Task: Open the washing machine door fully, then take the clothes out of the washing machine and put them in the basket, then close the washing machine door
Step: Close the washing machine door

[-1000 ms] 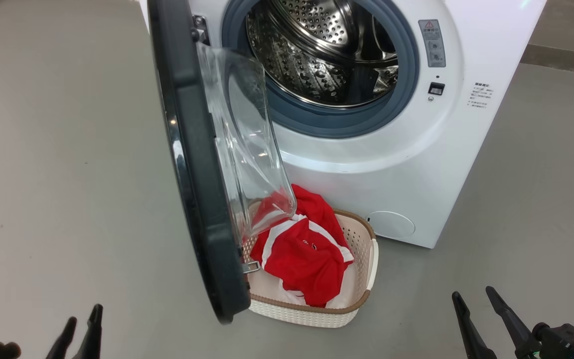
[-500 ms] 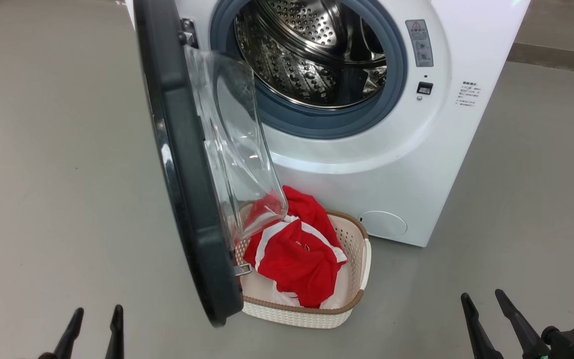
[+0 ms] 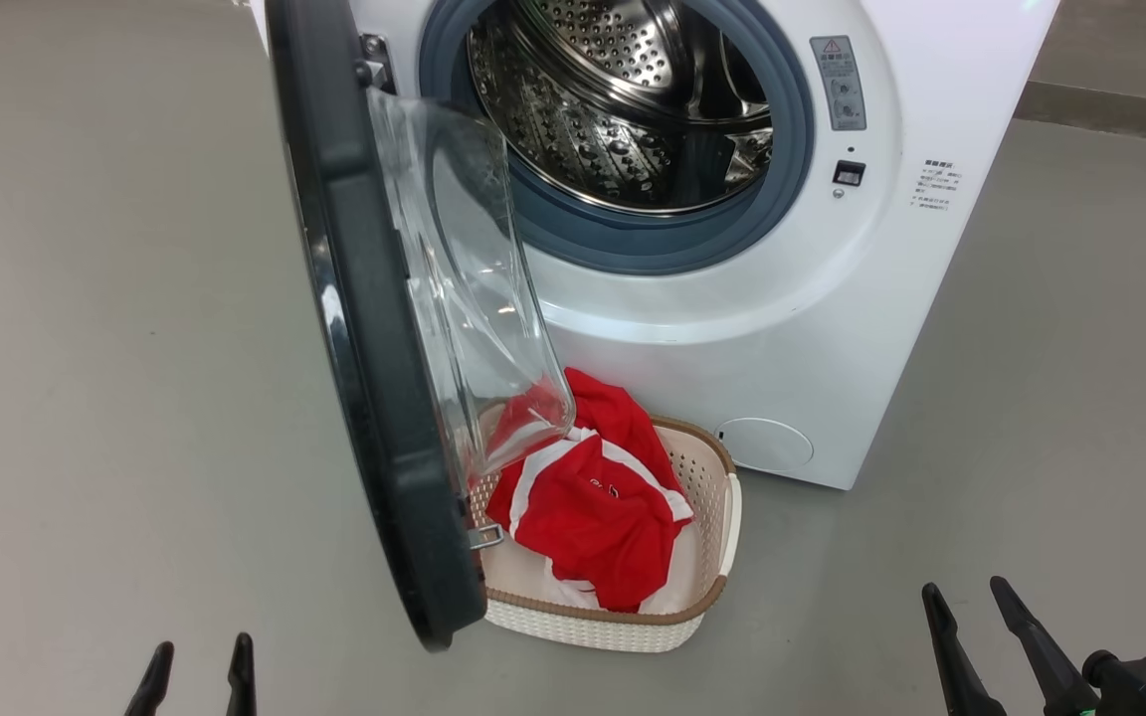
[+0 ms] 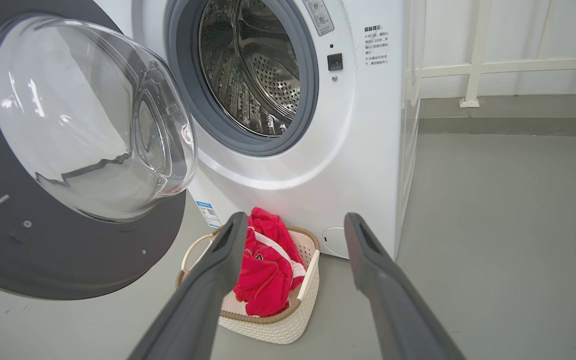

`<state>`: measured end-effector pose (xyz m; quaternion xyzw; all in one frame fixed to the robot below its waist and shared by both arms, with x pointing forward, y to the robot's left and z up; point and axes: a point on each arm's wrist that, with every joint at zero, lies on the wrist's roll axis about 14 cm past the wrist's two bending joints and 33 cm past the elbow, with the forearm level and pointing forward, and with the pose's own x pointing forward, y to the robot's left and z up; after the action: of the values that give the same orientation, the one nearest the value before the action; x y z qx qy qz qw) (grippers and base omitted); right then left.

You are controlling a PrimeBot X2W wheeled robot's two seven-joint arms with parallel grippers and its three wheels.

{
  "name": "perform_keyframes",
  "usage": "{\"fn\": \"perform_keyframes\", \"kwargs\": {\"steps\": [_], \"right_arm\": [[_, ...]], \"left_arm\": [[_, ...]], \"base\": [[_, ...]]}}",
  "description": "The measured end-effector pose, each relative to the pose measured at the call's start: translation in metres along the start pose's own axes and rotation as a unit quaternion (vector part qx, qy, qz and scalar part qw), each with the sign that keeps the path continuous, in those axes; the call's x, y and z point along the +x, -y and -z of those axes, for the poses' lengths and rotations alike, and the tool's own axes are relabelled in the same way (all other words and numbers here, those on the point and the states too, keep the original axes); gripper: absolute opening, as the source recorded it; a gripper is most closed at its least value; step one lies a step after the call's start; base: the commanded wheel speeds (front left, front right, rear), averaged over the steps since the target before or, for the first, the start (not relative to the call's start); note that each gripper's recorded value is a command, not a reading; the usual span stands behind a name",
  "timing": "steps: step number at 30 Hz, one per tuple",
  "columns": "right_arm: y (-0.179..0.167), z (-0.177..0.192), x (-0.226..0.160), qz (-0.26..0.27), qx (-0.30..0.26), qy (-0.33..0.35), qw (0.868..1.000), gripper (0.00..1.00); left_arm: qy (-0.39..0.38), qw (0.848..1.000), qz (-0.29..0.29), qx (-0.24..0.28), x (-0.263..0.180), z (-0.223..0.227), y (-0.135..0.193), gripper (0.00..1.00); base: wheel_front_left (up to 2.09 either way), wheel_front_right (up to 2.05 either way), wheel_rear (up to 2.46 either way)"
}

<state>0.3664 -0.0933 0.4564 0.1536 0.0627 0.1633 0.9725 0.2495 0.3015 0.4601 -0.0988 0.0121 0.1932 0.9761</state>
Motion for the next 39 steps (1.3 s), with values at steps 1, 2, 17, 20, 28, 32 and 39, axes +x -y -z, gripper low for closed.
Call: {"fn": "perform_keyframes", "kwargs": {"steps": [1,2,17,20,28,32,39], "right_arm": [[0.0,0.0,0.0,0.0,0.0,0.0,1.0,1.0],[0.0,0.0,0.0,0.0,0.0,0.0,1.0,1.0],[-0.005,0.0,0.0,-0.006,0.0,0.001,1.0,1.0],[-0.005,0.0,0.001,-0.007,0.0,0.0,1.0,1.0],[-0.004,0.003,-0.001,-0.004,0.003,-0.003,1.0,1.0],[-0.001,0.005,-0.001,0.001,0.005,-0.007,1.0,1.0],[0.007,0.01,-0.003,0.014,0.01,-0.013,1.0,1.0]], "left_arm": [[0.0,1.0,-0.001,-0.001,0.0,0.0,0.0,1.0],[0.0,1.0,-0.002,-0.001,0.0,0.0,-0.001,1.0],[0.041,0.997,-0.009,-0.06,0.005,-0.023,-0.001,0.13],[0.065,0.993,-0.009,-0.099,0.013,-0.037,-0.002,0.0],[0.086,0.966,0.028,-0.243,0.031,-0.059,0.014,0.0],[0.053,0.944,0.073,-0.318,0.035,-0.057,0.035,0.0],[-0.004,0.918,0.14,-0.372,0.033,-0.056,0.07,0.0]], "base": [[0.0,0.0,0.0],[0.0,0.0,0.0],[0.0,0.0,0.0],[0.0,0.0,0.0],[0.0,0.0,0.0],[0.0,0.0,0.0],[0.0,0.0,0.0]]}}
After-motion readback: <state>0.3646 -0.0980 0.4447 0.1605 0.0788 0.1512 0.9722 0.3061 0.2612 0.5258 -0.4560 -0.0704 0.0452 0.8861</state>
